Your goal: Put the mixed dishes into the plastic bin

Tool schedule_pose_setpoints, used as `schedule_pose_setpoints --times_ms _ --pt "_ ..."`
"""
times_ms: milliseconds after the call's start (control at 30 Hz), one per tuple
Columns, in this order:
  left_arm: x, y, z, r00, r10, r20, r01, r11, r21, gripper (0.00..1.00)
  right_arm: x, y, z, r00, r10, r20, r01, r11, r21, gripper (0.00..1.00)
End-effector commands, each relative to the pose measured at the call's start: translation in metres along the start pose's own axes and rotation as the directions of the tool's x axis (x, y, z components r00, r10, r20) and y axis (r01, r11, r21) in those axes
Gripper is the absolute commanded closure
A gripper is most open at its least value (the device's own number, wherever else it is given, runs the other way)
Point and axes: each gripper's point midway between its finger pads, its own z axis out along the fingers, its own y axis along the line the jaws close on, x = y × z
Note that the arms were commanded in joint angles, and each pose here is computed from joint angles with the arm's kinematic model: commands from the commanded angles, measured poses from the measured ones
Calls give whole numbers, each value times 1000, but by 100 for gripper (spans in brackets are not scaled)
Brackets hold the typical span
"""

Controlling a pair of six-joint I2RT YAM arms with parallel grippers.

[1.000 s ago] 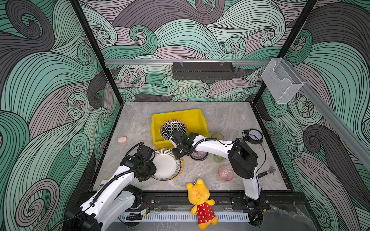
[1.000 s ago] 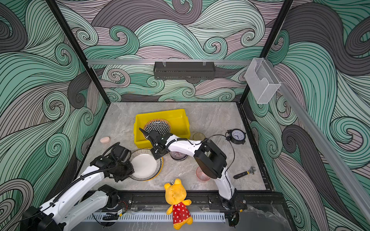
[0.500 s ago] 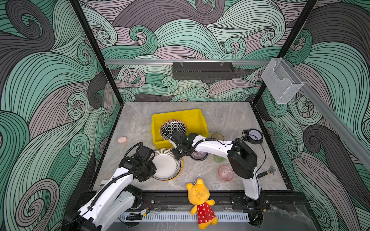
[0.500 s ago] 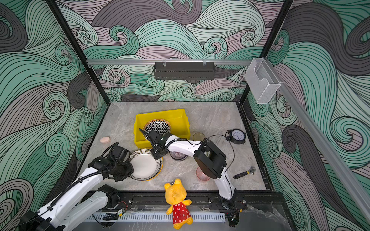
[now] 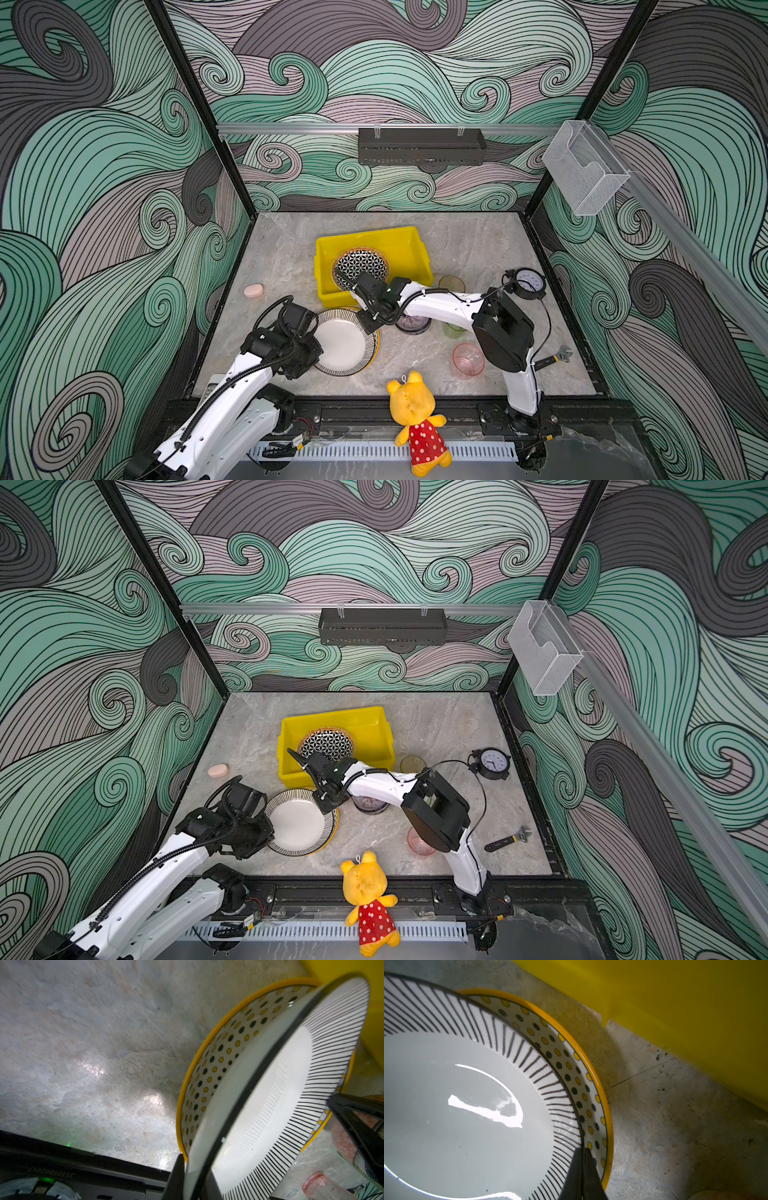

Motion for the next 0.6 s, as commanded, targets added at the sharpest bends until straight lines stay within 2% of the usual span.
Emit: schedule_pose_setpoints --times_ms 0,167,300,567 --pt "4 8 -4 1000 17 -13 -17 999 -47 92 22 -1 4 997 -7 -80 8 1000 21 94" --pt "4 8 -6 1000 19 -12 -19 999 -45 97 20 0 0 997 -8 -71 10 1000 21 90" --pt "3 8 -8 1000 19 -5 -19 999 -47 100 16 1 -7 998 -11 -65 13 1000 22 83" --pt "2 8 -12 1000 21 5 -21 999 -45 100 5 6 -30 1000 -13 -8 13 1000 19 77"
